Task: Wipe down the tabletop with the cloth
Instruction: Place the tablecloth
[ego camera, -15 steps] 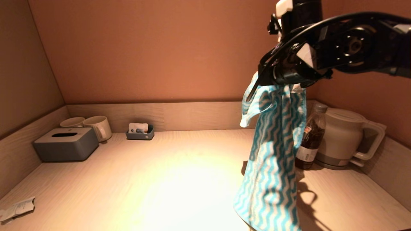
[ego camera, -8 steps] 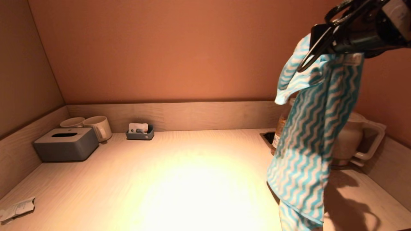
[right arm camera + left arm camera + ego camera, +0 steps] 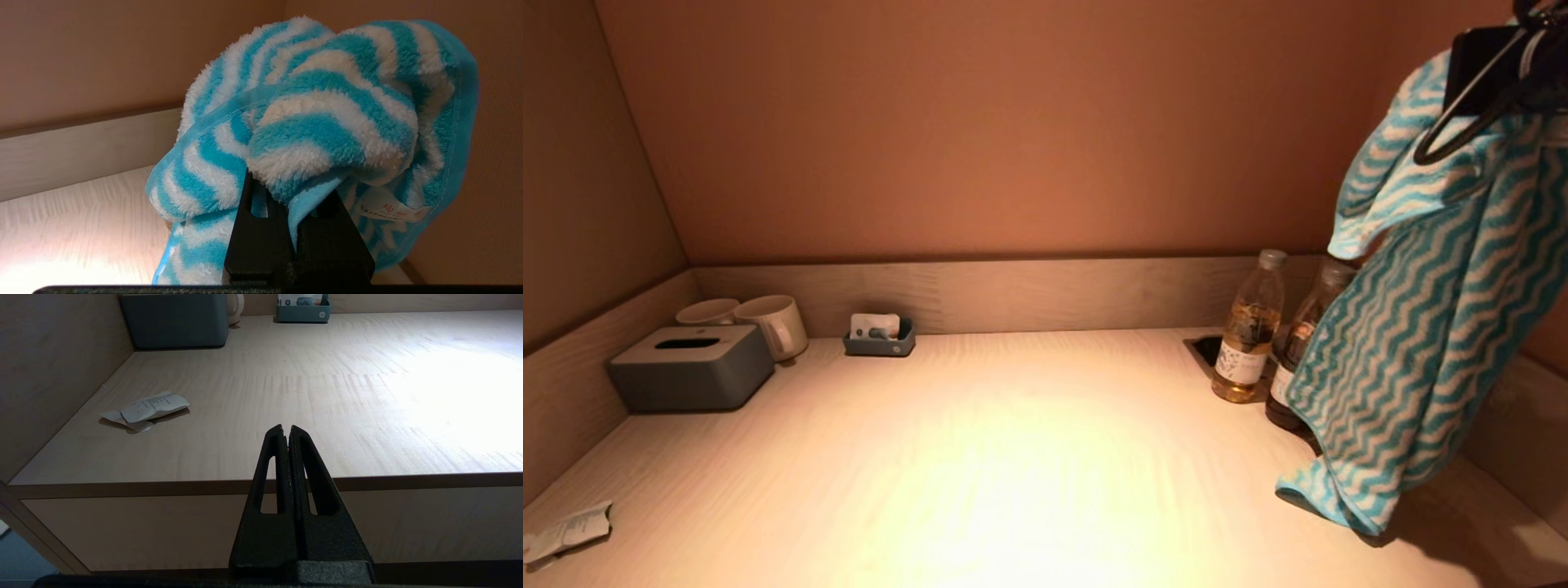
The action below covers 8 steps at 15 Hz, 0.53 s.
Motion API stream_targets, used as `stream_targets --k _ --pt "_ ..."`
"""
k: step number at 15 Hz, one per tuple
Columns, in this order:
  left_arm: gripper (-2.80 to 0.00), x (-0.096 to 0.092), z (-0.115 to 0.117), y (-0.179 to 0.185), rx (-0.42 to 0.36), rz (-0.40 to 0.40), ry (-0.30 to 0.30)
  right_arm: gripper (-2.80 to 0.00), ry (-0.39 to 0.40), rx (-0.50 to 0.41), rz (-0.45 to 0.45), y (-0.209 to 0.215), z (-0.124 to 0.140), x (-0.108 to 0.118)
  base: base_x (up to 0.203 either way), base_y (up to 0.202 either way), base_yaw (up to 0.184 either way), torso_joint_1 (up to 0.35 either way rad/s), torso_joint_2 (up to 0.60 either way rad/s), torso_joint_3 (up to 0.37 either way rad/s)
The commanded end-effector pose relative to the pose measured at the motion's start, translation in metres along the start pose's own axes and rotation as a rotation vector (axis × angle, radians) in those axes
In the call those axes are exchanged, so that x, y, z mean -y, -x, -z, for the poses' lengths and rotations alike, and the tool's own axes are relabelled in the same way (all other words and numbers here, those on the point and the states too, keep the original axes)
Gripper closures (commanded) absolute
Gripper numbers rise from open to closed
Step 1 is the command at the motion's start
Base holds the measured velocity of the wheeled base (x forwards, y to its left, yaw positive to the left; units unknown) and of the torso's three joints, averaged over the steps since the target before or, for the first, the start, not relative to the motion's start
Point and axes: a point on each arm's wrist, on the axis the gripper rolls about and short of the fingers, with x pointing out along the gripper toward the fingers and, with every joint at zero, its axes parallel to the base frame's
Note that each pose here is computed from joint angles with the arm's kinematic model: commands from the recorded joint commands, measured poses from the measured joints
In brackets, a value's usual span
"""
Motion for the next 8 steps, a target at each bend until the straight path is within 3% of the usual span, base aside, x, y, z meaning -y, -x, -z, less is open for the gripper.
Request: stream_targets --k 1,8 --pt "0.0 0.0 0.0 0.0 0.0 0.0 0.0 0.0 -0.001 -0.002 0.004 0.008 0.003 0.008 0.0 0.0 0.0 0.0 0.0 0.0" --pt "0.0 0.0 0.0 0.0 0.0 -0.002 0.0 0.0 0.059 -0.247 0.04 -0.008 0.082 0.01 0.0 0.0 0.0 0.0 0.0 0.0"
